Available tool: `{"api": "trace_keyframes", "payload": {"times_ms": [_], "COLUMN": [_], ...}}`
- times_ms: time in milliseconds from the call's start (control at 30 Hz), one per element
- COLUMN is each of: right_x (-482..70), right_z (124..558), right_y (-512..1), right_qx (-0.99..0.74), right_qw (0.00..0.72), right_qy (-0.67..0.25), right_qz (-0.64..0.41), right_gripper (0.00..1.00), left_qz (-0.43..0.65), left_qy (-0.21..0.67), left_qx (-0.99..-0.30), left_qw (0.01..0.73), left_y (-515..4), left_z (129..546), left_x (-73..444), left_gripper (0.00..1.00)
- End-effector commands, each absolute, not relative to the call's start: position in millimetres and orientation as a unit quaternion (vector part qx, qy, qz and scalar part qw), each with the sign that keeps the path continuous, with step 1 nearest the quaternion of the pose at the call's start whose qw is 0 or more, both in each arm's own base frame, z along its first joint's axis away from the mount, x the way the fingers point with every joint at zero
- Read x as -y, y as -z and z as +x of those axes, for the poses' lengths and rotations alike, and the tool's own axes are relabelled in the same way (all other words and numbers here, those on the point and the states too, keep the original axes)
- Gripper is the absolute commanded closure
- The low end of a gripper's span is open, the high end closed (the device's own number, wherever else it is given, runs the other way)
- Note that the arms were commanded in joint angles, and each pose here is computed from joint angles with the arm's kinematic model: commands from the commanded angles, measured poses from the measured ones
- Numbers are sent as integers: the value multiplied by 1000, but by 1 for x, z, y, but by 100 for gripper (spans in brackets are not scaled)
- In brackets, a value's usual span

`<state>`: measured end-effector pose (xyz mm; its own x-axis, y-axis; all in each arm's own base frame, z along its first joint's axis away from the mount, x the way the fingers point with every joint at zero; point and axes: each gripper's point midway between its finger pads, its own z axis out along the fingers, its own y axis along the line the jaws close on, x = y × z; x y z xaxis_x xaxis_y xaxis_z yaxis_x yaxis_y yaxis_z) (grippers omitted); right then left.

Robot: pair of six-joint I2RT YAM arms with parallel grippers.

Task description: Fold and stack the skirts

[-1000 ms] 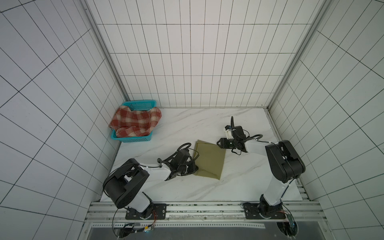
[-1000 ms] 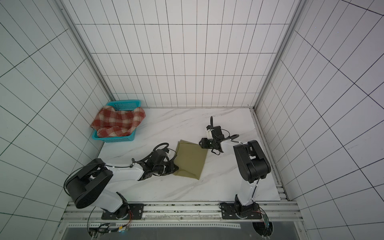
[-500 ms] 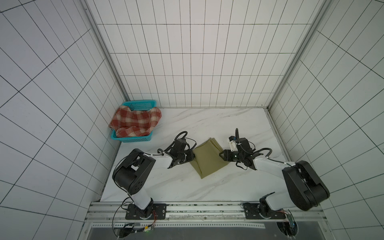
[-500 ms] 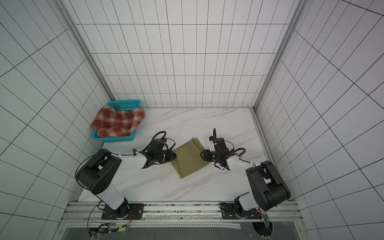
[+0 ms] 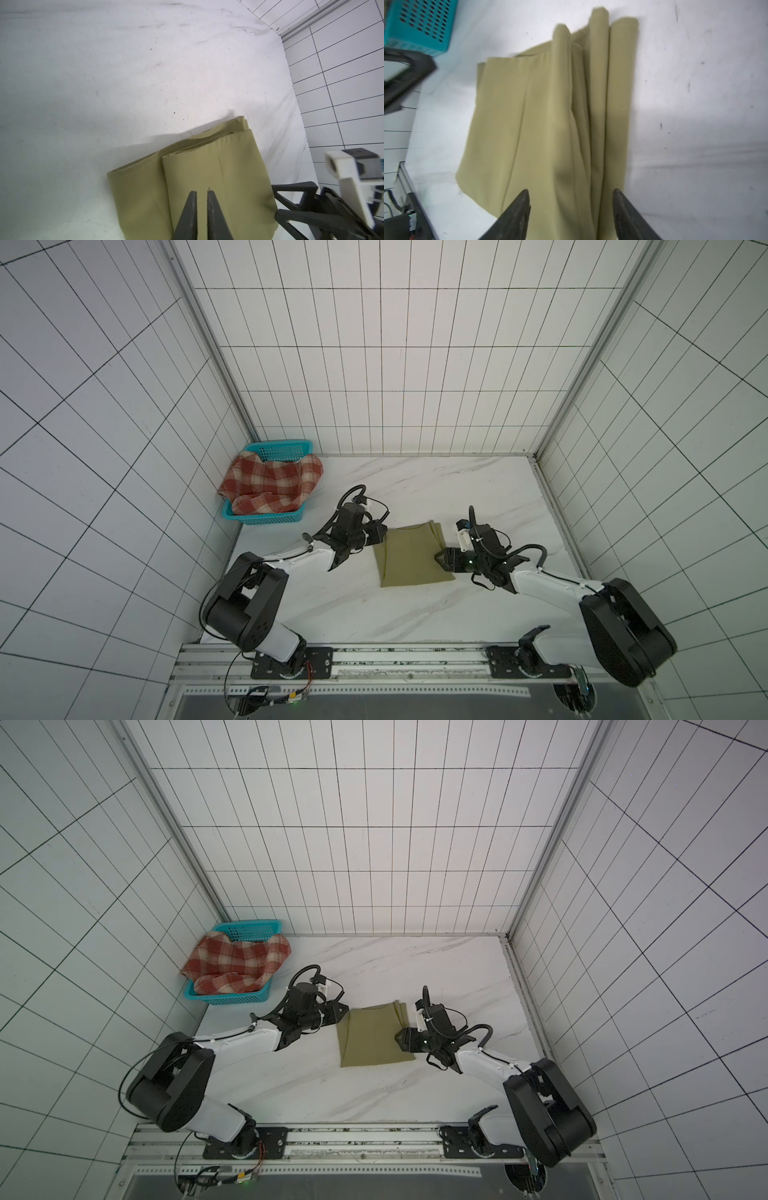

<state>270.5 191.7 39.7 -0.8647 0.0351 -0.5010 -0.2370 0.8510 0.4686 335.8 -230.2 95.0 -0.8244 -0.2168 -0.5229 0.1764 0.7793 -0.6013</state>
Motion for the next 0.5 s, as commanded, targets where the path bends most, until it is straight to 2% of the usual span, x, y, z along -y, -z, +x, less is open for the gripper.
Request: {"api": "trace_keyframes", "payload": {"times_ms": [0,133,233,300,400,433,467], "right_x": [-192,-193,-194,-194,-191,-188,-185], "right_z": [298,310,314,315,320,323,326], "right_y": [-44,-35,-29,-26,-24,-25,-27], "right_qx": [-930,-933,-932,-932,-930,-929,-929], "right_qw": [270,267,264,259,255,258,261], "right_qy": [-243,-234,-240,-250,-261,-262,-262], "right_qz": [-64,-63,-58,-51,-37,-32,-27], "right_gripper": [38,44,53,65,94,100,100], "left_qz": [-16,-18,-18,-19,-19,-18,-19], "left_qy": [333,335,332,331,334,336,337], "left_qx": [-898,-898,-900,-900,-900,-900,-900], "left_qw": [286,285,283,282,280,278,277], "left_y": [-88,-88,-87,-86,-87,-87,-87], "left_z": [325,319,317,317,317,316,317], "left_x": [226,223,221,221,221,221,220], "left_gripper": [87,87,87,87,87,87,87]}}
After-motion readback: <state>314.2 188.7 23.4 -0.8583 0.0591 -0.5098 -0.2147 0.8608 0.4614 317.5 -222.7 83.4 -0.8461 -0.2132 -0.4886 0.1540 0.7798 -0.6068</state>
